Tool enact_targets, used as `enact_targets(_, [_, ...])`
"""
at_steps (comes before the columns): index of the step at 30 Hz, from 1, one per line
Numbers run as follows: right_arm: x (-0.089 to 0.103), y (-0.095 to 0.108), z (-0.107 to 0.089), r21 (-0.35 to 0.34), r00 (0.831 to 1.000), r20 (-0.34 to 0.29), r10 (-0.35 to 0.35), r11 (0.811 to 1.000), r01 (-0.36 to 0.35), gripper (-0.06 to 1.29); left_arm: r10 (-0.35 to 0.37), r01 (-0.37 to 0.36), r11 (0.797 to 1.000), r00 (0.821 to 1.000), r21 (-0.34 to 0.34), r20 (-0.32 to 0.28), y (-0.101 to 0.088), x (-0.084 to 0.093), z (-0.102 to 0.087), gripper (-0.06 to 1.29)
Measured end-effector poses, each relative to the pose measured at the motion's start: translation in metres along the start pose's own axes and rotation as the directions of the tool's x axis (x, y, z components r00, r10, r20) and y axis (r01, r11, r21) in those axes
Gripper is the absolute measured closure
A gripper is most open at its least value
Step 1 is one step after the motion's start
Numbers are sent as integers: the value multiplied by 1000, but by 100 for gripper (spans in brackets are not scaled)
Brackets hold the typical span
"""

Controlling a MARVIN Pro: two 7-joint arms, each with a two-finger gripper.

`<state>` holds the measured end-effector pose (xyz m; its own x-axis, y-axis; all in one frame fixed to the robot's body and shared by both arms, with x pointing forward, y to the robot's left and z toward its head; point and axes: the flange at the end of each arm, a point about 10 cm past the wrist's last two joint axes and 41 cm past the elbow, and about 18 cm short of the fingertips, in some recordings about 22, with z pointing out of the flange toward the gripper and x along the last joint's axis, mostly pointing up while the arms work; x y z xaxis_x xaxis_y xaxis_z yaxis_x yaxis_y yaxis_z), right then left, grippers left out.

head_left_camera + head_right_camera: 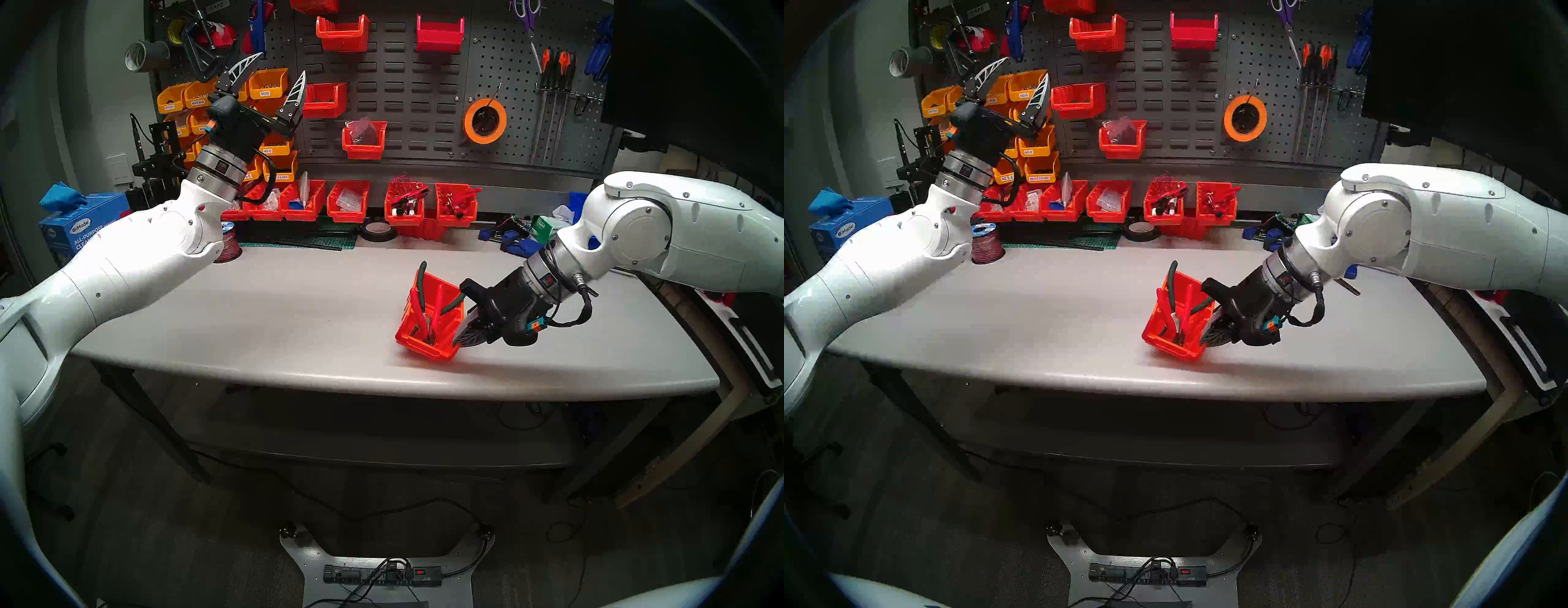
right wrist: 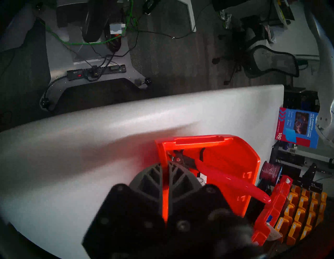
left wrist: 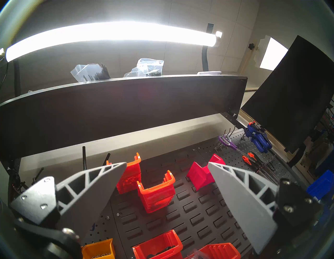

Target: Take out tools from the storage box

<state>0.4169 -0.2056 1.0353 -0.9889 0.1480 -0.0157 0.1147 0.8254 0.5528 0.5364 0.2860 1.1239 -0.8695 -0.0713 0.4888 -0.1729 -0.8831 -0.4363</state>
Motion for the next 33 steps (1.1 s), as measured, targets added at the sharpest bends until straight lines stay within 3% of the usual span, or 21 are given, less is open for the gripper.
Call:
enact_targets(8, [-28,3,7,35,996,-6,-89,995,89,127,0,0,1000,1000,0,0,0,0,0,2])
enact_targets(18, [-61,9,9,4,991,127,-40,999,40,127,0,0,1000,1000,0,0,0,0,0,2])
enact_targets(25, [-74,10,9,11,987,154,-35,999,34,127,0,0,1000,1000,0,-1,0,0,0,2])
enact_targets(30, [-78,10,4,27,989,132,-61,998,58,126,0,0,1000,1000,0,-1,0,0,0,2])
enact_targets(31, [-79,10,3,29,990,129,-64,998,61,121,0,0,1000,1000,0,-1,0,0,0,2])
enact_targets(33, [-81,10,0,32,989,129,-70,997,66,98,0,0,1000,1000,0,-1,0,0,0,2])
